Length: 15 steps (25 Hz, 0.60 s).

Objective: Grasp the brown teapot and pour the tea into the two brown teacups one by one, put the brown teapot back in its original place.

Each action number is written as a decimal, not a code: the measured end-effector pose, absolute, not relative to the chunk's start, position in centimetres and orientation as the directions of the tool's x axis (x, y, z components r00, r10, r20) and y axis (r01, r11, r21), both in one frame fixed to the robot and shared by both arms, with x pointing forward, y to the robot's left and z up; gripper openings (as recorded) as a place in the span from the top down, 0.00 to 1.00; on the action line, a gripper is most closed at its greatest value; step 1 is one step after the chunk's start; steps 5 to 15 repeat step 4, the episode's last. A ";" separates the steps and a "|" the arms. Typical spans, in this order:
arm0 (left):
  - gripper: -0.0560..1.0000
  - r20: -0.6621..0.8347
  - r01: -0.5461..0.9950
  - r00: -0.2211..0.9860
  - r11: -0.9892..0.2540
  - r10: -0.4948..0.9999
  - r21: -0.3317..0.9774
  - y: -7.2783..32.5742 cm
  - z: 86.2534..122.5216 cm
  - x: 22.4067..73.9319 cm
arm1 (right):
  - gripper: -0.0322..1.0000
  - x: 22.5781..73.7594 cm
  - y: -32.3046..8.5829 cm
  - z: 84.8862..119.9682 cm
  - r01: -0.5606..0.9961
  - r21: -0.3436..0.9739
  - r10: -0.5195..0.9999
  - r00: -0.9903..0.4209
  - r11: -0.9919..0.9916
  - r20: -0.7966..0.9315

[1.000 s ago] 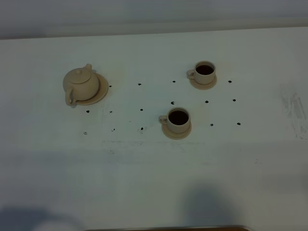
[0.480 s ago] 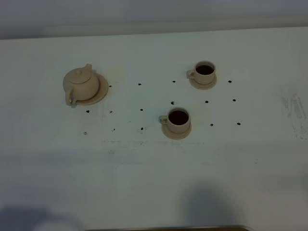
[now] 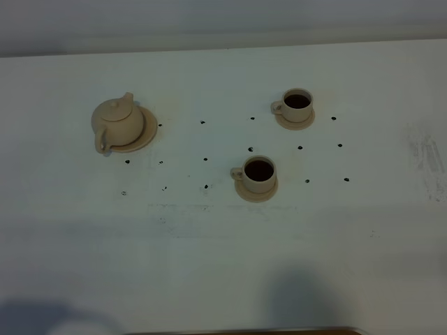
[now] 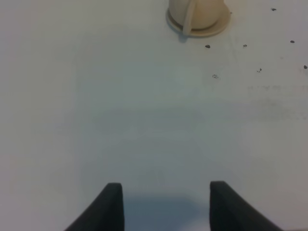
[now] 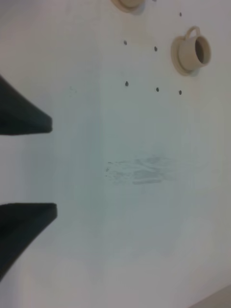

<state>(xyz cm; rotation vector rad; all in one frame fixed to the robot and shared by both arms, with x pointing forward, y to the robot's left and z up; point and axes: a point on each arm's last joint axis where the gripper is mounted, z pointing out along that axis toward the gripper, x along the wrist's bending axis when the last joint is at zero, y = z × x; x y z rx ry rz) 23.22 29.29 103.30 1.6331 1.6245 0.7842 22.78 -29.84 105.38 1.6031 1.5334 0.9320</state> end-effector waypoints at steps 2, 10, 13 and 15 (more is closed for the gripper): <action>0.58 -0.054 0.579 0.033 0.025 0.998 0.815 29.3 103.3 23.2 | 0.63 22.8 -29.8 105.4 0.480 0.877 0.999 0.031 -0.034 0.022; 0.58 -0.054 0.579 0.033 0.025 0.998 0.815 29.3 103.3 23.2 | 0.63 22.8 -29.8 105.4 0.480 0.877 0.999 0.031 -0.033 0.021; 0.58 -0.054 0.579 0.033 0.025 0.998 0.815 29.3 103.3 23.2 | 0.63 22.8 -29.8 105.4 0.480 0.877 0.999 0.031 -0.033 0.021; 0.58 -0.054 0.579 0.033 0.025 0.998 0.815 29.3 103.3 23.2 | 0.63 22.8 -29.8 105.4 0.480 0.877 0.999 0.031 -0.033 0.021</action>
